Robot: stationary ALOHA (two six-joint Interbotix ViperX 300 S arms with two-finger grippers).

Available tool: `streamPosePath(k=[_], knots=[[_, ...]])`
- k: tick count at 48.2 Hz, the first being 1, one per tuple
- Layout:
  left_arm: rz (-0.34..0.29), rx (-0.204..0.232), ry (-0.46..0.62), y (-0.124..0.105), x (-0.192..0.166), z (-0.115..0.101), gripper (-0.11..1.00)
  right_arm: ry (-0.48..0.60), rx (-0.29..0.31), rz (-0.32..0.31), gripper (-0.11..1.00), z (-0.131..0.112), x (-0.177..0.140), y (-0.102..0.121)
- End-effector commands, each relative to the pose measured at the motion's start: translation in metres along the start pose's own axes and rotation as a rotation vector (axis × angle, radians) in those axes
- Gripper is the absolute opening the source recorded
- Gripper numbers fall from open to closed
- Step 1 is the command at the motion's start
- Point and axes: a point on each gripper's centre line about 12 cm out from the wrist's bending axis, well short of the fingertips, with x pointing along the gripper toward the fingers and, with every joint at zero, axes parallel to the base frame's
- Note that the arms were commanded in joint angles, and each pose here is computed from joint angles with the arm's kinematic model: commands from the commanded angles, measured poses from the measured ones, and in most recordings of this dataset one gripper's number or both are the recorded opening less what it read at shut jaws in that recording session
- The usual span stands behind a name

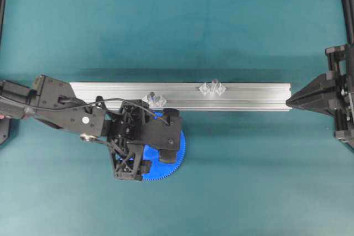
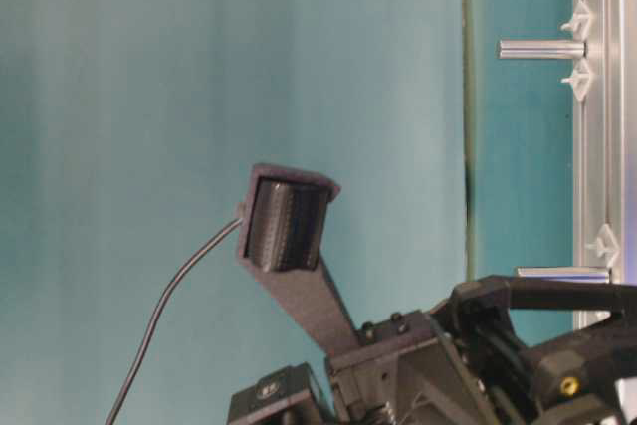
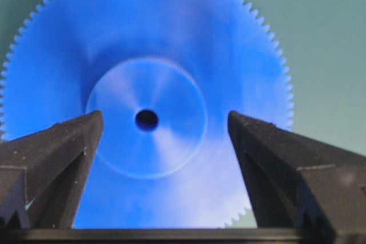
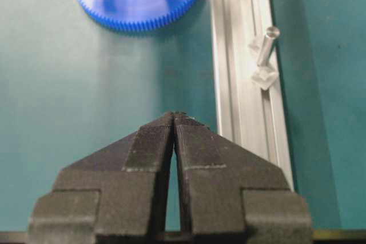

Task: Insert the large gear onto the shaft.
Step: 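Lower the left gripper and close it on the blue gear's hub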

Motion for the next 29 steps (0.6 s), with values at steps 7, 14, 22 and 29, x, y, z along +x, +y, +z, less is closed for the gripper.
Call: streamPosePath(k=[7,14,22,29], knots=[[0.004,-0.002,-0.028,0.003,-0.005,0.010,0.91,-0.009,0.009,0.004,0.11,0.005,0.000,0.001],[0.011,-0.014,-0.016,0.009,-0.002,0.007,0.91,-0.007,0.010,0.004,0.11,0.003,0.000,0.001],[0.019,-0.026,-0.006,0.014,0.003,0.007,0.91,-0.010,0.010,0.004,0.11,0.004,0.000,0.001],[0.020,-0.026,0.013,0.014,0.009,0.003,0.91,-0.013,0.010,0.004,0.11,0.004,-0.001,0.001]])
